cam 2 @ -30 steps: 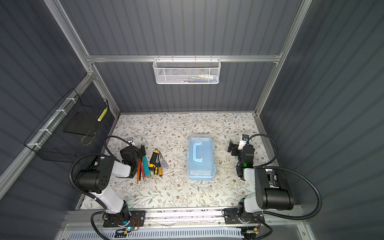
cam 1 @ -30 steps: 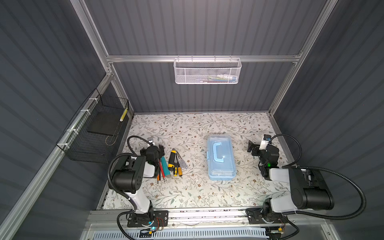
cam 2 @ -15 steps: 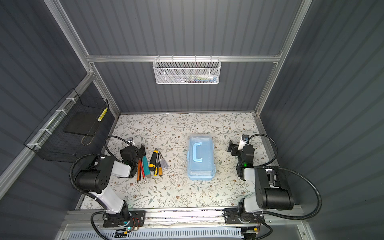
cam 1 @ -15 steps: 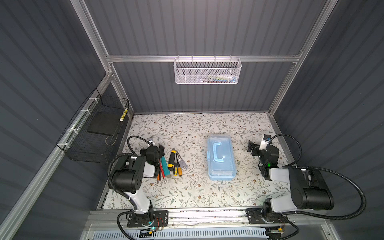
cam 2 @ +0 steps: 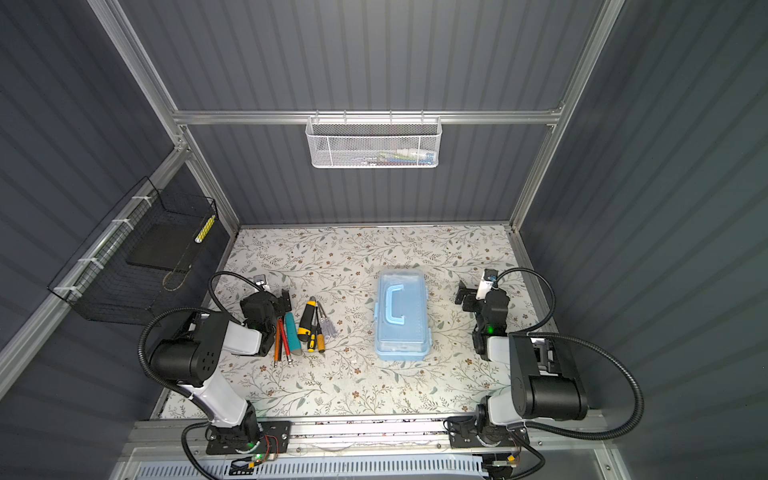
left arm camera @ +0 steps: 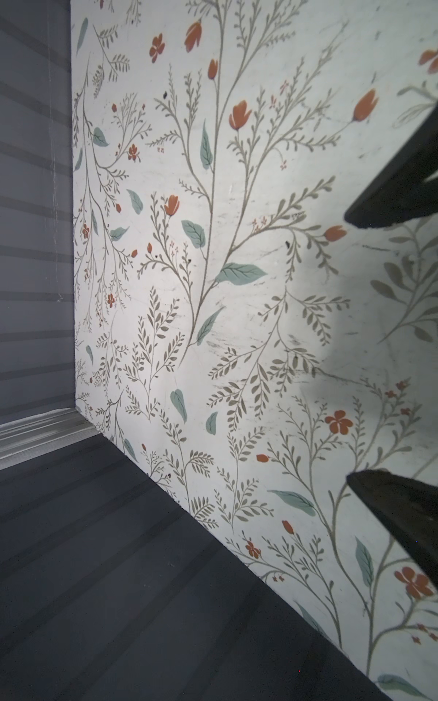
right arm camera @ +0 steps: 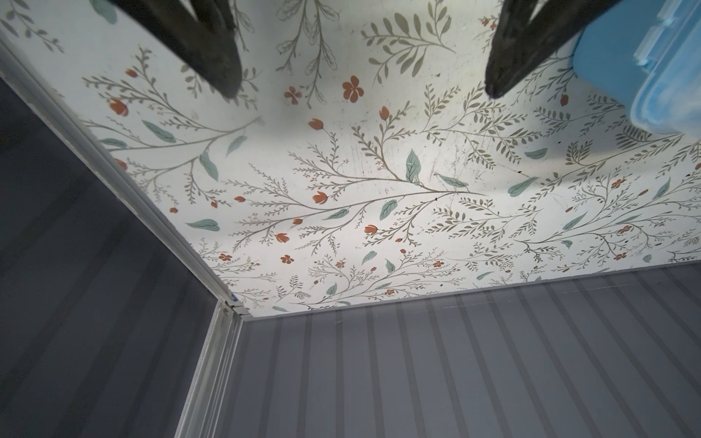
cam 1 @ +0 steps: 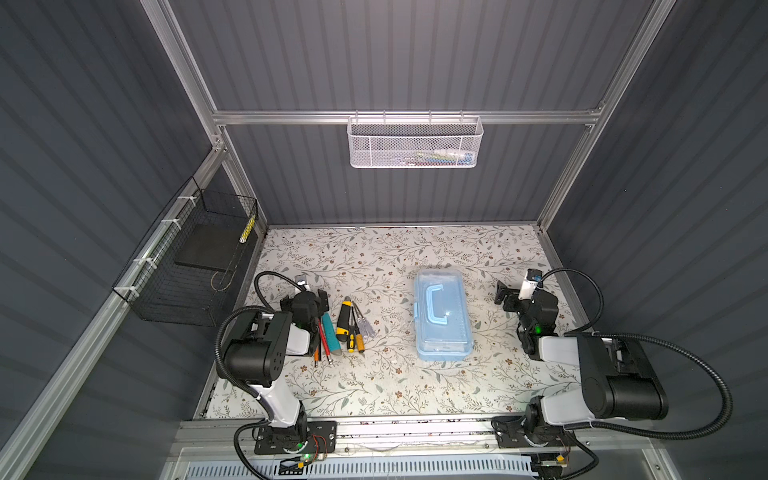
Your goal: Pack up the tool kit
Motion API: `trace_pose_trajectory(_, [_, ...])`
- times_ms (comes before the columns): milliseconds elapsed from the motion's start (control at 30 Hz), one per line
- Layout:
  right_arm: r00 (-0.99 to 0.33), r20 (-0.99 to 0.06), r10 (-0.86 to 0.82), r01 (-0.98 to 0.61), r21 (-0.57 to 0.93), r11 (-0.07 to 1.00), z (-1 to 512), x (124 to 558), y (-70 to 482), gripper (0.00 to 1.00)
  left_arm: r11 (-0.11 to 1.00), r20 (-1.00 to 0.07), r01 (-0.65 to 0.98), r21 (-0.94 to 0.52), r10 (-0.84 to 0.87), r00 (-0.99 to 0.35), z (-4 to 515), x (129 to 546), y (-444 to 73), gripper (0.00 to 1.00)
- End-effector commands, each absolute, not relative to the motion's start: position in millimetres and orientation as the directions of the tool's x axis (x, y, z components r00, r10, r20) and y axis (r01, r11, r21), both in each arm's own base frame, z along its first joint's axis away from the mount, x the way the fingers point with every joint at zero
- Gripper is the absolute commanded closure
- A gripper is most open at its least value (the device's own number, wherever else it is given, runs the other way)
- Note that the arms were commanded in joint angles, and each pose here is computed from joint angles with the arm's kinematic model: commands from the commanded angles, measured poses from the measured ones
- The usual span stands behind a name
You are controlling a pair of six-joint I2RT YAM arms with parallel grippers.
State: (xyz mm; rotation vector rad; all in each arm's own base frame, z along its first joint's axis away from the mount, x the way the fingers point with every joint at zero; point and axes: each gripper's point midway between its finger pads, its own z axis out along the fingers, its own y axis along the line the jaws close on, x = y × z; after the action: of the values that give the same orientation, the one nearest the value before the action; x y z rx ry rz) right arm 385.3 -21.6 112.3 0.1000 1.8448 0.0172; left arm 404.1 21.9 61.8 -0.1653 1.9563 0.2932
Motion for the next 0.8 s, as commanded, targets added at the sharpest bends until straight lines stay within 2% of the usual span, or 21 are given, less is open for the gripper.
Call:
trace_pose_trajectory(0, [-0.248,-0.966,0.071,0.055,0.060,0.997,118,387,-22,0.01,0.962,-0.929,-0.253,0.106,0.005,-0.370,69,409,20,0.00])
trace_pose_trajectory(533, [-0.246,-0.967,0.066,0.058,0.053,0.997,119,386,-22,0.01,0.961,-0.930,-0.255,0.106,0.005,-0.368,70,409,20,0.00])
trace_pose_trajectory(667, [-0.209,-0.977,0.033,0.105,0.011,0.994,123,382,-22,0.01,0.974,-0.924,-0.151,0.167,0.101,-0.368,87,415,-4,0.00])
trace_pose_trajectory(767, [-0.195,-0.980,0.036,0.185,0.000,0.983,131,377,-31,0.01,0.955,-0.874,-0.168,0.246,0.144,-0.464,102,414,-4,0.00])
